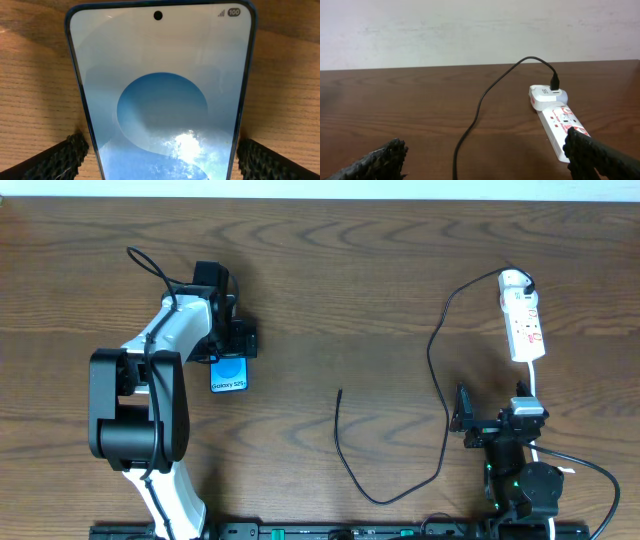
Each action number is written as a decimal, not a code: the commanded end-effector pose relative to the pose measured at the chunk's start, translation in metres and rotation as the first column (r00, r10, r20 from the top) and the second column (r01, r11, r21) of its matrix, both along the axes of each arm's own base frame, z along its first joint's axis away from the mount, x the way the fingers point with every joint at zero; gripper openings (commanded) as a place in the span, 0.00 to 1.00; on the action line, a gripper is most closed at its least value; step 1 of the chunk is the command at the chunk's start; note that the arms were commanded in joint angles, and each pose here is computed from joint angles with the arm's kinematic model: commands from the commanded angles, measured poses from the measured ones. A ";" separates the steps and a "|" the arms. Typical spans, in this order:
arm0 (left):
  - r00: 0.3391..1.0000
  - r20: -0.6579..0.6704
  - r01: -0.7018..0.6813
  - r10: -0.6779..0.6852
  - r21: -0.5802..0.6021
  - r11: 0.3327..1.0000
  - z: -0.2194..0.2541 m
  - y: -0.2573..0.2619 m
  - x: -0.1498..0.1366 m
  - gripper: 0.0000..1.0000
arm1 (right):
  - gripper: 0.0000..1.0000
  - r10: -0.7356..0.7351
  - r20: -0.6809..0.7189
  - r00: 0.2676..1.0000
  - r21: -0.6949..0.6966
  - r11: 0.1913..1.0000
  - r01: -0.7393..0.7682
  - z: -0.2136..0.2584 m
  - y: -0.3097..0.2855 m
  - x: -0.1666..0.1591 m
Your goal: Plug charger to phone and switch on socket
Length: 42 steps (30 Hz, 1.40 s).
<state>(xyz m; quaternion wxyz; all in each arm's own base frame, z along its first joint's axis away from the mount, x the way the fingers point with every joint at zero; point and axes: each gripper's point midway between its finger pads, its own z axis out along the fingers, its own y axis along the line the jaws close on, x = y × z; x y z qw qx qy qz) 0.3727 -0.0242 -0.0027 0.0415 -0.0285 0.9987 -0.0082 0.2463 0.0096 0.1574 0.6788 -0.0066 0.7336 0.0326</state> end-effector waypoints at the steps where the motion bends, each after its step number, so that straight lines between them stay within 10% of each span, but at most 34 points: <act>1: 0.998 -0.065 0.003 -0.003 0.009 1.000 -0.016 0.003 -0.015 0.99 | 0.99 0.002 -0.003 1.000 0.009 1.000 -0.002 -0.002 0.001 0.000; 42: 0.997 -0.078 0.003 -0.001 0.036 0.999 -0.016 0.007 -0.018 0.99 | 0.99 0.002 -0.003 1.000 0.009 1.000 -0.002 -0.002 0.001 0.000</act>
